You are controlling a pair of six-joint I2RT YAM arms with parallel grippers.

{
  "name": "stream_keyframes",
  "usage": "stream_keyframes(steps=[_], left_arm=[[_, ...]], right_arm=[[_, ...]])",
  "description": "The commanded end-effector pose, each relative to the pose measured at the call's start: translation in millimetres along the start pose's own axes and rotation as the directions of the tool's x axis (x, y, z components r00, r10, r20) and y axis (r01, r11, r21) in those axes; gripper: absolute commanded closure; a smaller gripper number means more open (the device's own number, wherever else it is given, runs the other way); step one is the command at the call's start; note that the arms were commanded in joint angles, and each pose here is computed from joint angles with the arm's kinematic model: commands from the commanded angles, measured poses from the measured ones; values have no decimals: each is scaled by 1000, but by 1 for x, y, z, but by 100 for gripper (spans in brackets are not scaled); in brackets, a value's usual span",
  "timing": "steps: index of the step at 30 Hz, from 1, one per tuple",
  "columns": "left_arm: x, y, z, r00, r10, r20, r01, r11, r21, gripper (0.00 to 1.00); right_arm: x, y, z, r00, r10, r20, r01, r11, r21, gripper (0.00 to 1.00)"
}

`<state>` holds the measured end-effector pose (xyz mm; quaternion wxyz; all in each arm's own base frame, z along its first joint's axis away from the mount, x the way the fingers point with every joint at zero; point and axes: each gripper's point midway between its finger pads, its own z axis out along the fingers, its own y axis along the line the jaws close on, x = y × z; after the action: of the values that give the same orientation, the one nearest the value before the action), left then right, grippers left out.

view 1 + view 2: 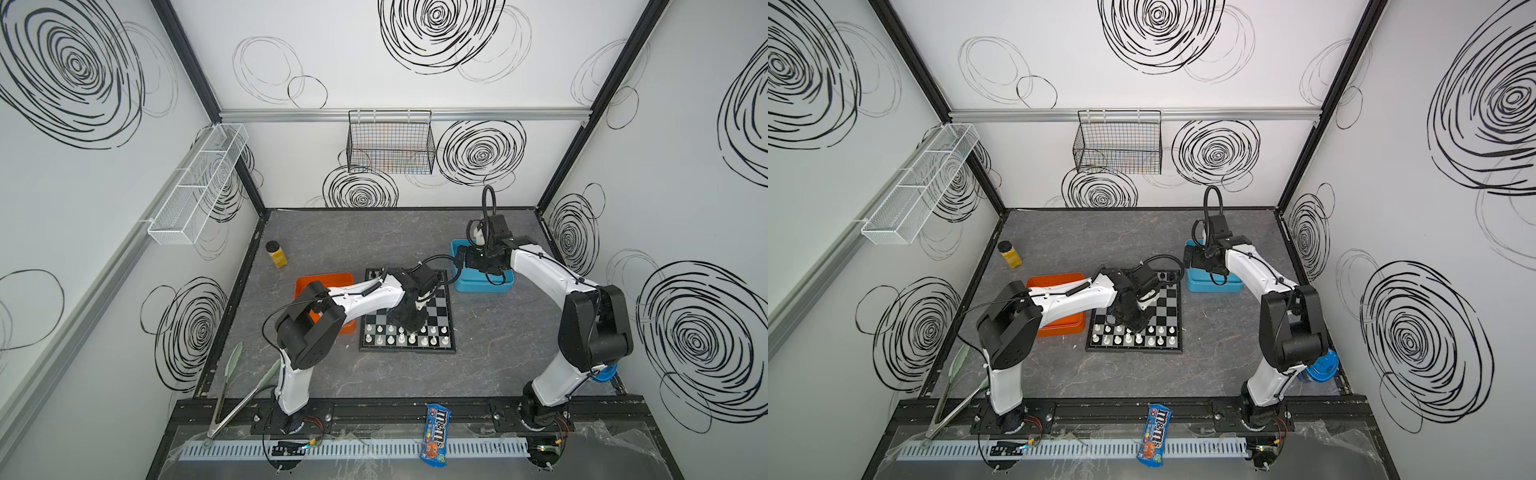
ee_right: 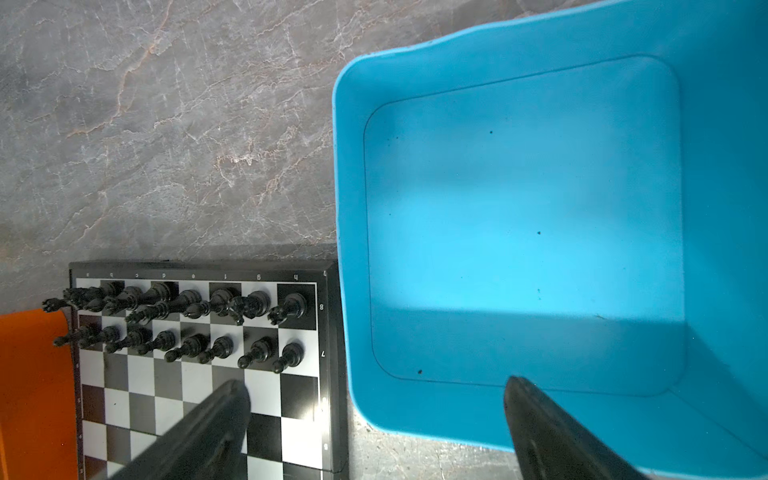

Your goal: Set up the chess pieces on the board

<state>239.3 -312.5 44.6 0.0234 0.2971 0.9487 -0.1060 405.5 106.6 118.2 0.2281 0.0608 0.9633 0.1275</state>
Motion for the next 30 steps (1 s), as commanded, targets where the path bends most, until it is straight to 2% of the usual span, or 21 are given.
stream_keyframes(steps=[1, 10, 20, 25, 28, 30], left_arm=[[-2, -2, -3, 1000, 17, -9, -17, 1000, -5, 75], [-11, 5, -19, 1000, 3, 27, -2, 1000, -30, 70], [-43, 20, -64, 987, -44, 155, 48, 999, -20, 60], [-64, 44, -95, 963, -99, 252, 105, 994, -12, 45], [-75, 70, -122, 933, -159, 322, 164, 986, 13, 30], [-82, 94, -146, 900, -217, 378, 212, 976, 55, 24]], right_arm=[[-6, 0, -7, 1000, -2, 29, 2, 1000, -3, 0], [-13, 2, -10, 999, -3, 42, 3, 1000, -5, 0], [-30, 7, -14, 998, -18, 59, 18, 1000, 2, 0], [-49, 7, -18, 997, -37, 70, 35, 999, 27, 0], [-67, 3, -25, 994, -38, 100, 34, 999, 42, 0], [-81, -3, -31, 991, -23, 130, 18, 999, 41, 0]])
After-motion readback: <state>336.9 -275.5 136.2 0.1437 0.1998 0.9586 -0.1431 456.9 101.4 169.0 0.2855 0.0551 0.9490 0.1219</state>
